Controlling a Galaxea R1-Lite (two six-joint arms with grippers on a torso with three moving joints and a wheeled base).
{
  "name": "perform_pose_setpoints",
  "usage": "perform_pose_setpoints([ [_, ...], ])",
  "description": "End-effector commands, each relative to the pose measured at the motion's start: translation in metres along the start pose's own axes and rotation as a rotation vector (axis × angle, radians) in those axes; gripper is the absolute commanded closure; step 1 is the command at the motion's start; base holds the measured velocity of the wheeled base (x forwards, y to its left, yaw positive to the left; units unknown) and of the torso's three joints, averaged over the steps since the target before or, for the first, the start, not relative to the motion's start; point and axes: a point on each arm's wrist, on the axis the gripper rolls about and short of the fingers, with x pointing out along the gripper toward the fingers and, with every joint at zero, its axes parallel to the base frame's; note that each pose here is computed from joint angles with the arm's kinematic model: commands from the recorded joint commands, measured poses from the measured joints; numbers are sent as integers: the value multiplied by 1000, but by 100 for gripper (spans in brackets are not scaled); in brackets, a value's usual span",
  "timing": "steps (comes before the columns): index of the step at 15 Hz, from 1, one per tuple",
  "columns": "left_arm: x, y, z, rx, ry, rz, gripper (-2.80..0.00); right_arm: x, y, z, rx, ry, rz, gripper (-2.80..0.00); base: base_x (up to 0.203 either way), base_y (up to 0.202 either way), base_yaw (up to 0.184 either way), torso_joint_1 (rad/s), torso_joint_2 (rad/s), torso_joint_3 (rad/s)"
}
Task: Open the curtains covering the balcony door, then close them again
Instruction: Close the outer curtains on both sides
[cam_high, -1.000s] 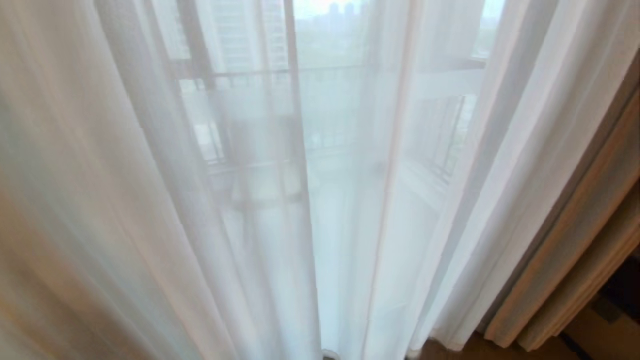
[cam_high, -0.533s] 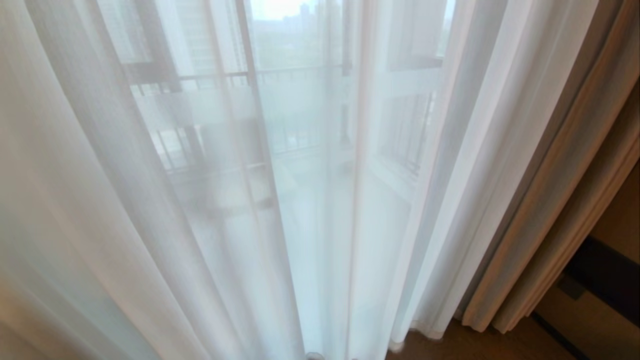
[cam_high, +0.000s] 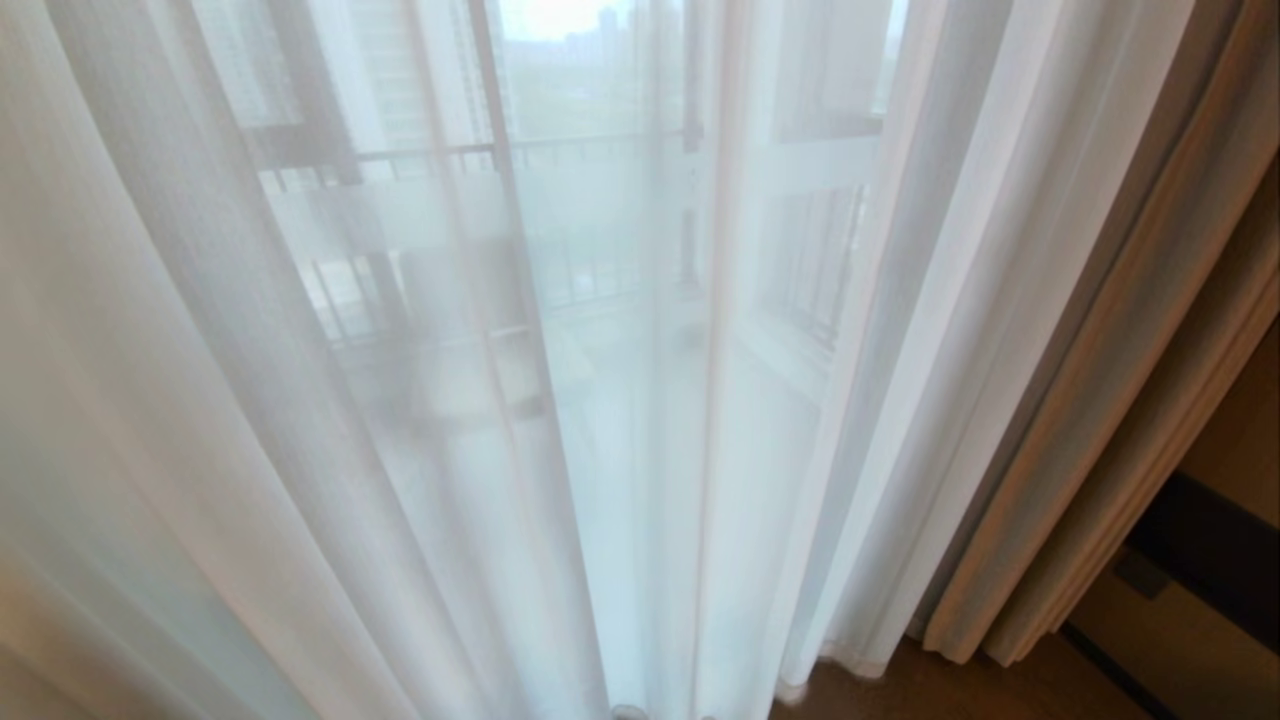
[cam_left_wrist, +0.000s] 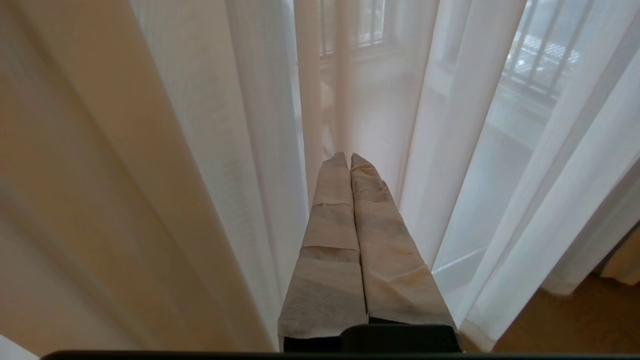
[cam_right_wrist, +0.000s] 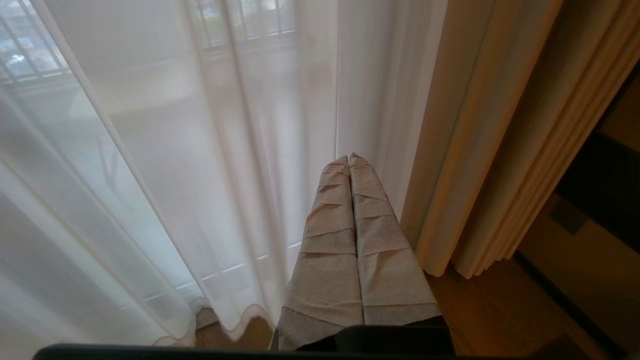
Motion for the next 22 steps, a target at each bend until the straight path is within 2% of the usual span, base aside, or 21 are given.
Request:
perform_pose_setpoints([
  [1,0,0,0,0,-2,1,0,0,0,0,-1,2,0,0,0,0,0,0,0,0],
  [8,0,0,0,1,-2,-2,0,0,0,0,-1,2,0,0,1,-29,2,1,1,2],
  [22,0,0,0,3,-2,1,0,1,0,0,-4,-15,2,0,0,-182,3,1,3,1],
])
